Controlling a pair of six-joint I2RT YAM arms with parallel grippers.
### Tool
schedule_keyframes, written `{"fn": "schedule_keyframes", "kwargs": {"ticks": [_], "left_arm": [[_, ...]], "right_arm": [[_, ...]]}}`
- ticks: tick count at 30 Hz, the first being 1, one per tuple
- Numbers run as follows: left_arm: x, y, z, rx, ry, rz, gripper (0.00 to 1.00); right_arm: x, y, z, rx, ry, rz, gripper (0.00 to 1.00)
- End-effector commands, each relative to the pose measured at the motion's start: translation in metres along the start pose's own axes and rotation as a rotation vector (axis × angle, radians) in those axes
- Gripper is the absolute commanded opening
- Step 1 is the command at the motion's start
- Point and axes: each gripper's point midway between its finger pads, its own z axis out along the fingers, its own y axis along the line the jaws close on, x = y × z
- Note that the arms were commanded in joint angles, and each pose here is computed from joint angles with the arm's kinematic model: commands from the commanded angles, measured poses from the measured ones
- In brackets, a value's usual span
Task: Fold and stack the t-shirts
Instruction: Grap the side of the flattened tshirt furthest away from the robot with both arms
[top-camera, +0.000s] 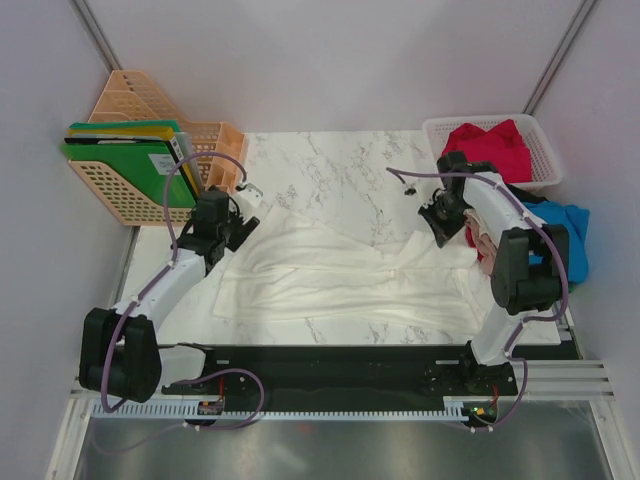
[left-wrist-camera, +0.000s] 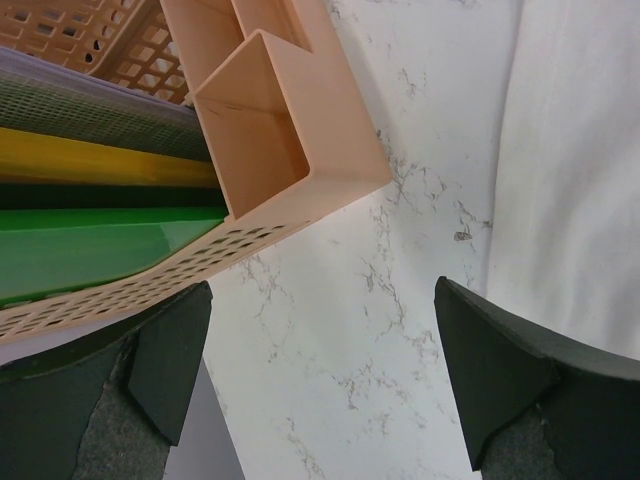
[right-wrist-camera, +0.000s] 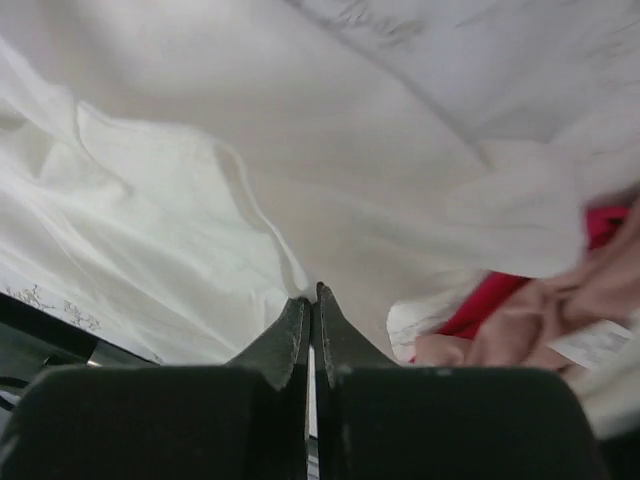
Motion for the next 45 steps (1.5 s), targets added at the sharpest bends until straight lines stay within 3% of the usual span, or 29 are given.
{"fn": "schedule_keyframes", "kwargs": {"ticks": [1,10,16,20,25,33,45], "left_arm": [[-0.010,0.004,0.003,0.002,-0.021,-0.001,1.00],[-0.005,-0.001,0.000,0.024,-0.005,-0.002,1.00],[-0.002,-0.003,0.000,0.032,0.001,0.000,1.00],[-0.004,-0.009,0.000,0.070,-0.004,0.005,1.00],[-0.020,-0.038,-0.007,0.271,-0.052,0.013,1.00],[-0.025,-0.059,0.003,0.351,-0.031,0.019,1.00],[-0.013,-0.100,0.004,0.439,0.014,0.087,1.00]], "right_arm": [[-0.050,-0.017,-0.047,0.093,-0.168,-0.023,0.00],[-0.136,-0.059,-0.048,0.176,-0.259,-0.039,0.00],[-0.171,-0.075,-0.029,0.212,-0.260,-0.051,0.00],[-0.177,-0.083,-0.019,0.227,-0.258,-0.043,0.00],[-0.182,-0.100,-0.010,0.295,-0.265,-0.013,0.00],[-0.225,-0.117,-0.035,0.351,-0.408,0.045,0.00],[-0.223,-0.142,-0.032,0.444,-0.408,0.074,0.00]]}}
